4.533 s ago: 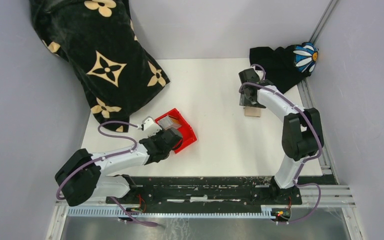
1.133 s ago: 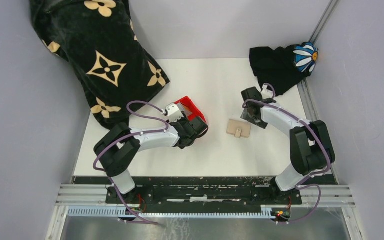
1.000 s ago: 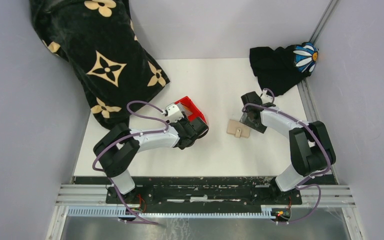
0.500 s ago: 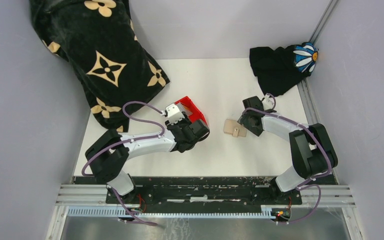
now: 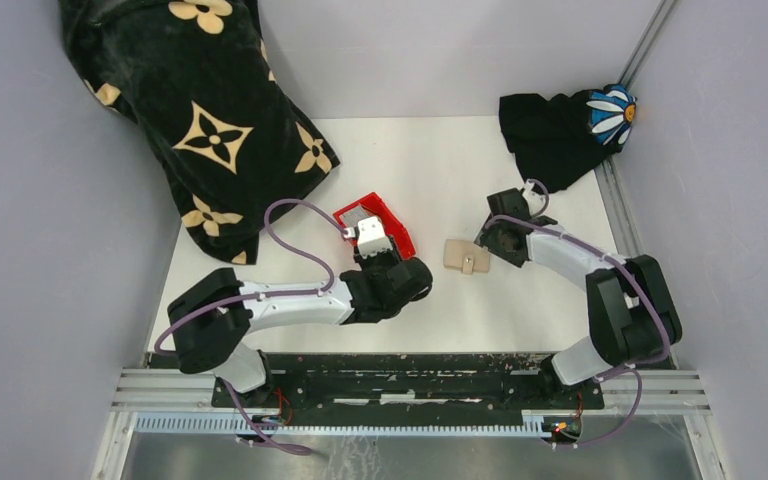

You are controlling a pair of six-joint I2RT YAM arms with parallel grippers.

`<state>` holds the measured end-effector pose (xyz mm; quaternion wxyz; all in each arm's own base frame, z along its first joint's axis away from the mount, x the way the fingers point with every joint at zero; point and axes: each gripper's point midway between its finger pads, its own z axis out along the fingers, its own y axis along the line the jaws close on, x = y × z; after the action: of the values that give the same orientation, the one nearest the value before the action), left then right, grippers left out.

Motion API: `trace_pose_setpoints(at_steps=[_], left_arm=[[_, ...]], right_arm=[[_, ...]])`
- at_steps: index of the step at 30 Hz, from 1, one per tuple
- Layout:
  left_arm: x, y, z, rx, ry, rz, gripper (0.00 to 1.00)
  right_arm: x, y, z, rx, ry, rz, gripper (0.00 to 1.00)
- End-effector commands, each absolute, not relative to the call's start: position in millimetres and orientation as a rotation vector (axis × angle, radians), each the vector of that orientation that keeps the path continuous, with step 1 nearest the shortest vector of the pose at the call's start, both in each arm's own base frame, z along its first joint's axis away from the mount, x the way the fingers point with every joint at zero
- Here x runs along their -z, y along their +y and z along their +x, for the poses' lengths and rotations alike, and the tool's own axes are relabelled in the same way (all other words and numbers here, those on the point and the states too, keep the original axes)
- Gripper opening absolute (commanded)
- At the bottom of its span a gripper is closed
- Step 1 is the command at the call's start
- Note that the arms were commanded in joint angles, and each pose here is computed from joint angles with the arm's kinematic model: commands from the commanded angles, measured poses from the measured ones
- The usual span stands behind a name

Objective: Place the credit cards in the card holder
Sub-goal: Adjust the card holder at the center of the board.

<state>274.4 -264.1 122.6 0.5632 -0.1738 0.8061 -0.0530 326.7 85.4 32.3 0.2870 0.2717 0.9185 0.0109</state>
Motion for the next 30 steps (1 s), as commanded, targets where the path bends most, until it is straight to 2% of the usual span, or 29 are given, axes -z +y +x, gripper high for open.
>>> trace_pose_setpoints(at_steps=[1, 4, 8, 14, 19, 30], left_arm=[[-145, -295, 275, 0.264, 1.849, -0.269, 0.42], [-141, -314, 274, 0.335, 1.868, -0.198, 0.38], [-137, -343, 276, 0.385, 1.891, -0.093, 0.32], [-151, -387, 286, 0.44, 1.855, 0.044, 0.22], [-163, -422, 299, 0.471, 1.829, 0.126, 0.19], [-131, -443, 345, 0.698, 1.888, 0.18, 0.17]], right_arm=[[-83, 72, 338, 0.017, 2.326, 0.626, 0.73], [-91, 65, 333, 0.05, 2.316, 0.607, 0.7], [-81, 64, 322, 0.062, 2.337, 0.6, 0.6], [-62, 79, 301, -0.04, 2.363, 0.587, 0.28], [-54, 90, 287, -0.12, 2.357, 0.597, 0.12], [-37, 119, 280, -0.329, 2.362, 0.643, 0.01]])
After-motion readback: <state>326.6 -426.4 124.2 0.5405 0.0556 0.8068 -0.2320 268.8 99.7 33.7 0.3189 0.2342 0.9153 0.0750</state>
